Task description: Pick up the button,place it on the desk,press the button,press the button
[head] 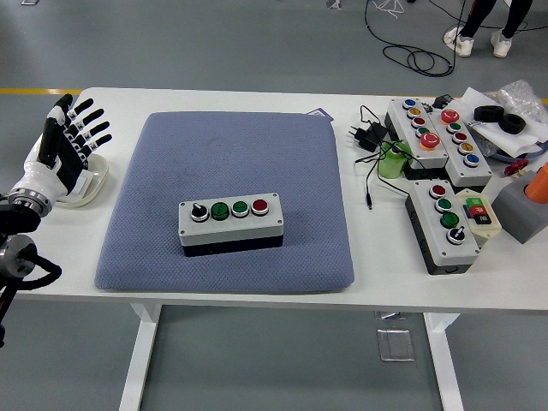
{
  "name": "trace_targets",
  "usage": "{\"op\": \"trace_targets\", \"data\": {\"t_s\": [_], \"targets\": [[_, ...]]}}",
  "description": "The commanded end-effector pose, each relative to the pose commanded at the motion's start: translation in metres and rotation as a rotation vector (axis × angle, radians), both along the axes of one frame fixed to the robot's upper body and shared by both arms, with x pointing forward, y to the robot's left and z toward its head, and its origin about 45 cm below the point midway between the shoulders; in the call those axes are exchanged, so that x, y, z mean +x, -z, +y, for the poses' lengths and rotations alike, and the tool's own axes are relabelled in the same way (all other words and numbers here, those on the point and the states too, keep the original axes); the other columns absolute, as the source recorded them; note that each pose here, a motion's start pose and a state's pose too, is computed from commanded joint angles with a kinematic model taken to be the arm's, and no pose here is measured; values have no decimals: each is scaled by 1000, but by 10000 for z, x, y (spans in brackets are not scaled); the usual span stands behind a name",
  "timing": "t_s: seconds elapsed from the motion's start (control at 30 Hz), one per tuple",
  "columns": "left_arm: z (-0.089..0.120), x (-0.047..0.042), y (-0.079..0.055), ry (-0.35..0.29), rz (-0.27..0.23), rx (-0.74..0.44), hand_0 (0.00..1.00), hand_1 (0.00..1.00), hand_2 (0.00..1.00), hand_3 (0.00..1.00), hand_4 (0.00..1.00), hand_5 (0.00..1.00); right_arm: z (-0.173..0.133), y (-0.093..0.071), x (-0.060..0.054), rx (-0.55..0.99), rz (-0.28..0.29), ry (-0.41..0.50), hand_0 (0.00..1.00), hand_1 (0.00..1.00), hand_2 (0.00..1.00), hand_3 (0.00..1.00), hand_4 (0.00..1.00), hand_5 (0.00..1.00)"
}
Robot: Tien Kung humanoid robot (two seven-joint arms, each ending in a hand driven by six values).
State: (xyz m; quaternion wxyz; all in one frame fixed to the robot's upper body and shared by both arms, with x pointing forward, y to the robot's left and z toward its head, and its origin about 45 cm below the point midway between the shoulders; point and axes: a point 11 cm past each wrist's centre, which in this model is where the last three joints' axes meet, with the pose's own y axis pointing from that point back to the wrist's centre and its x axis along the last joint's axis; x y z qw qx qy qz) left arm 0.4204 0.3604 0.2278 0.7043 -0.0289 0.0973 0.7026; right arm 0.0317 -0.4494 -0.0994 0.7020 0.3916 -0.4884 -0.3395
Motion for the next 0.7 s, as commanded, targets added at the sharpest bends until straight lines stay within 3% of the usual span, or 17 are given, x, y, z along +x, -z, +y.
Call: {"op": "trace_targets", "data": {"t_s": [0.7], "targets": [[43, 1, -112, 17, -37, 6, 812, 862, 901, 918, 620, 998, 15, -6, 114, 3, -13, -22, 637, 444, 617, 565, 312, 232]]}}
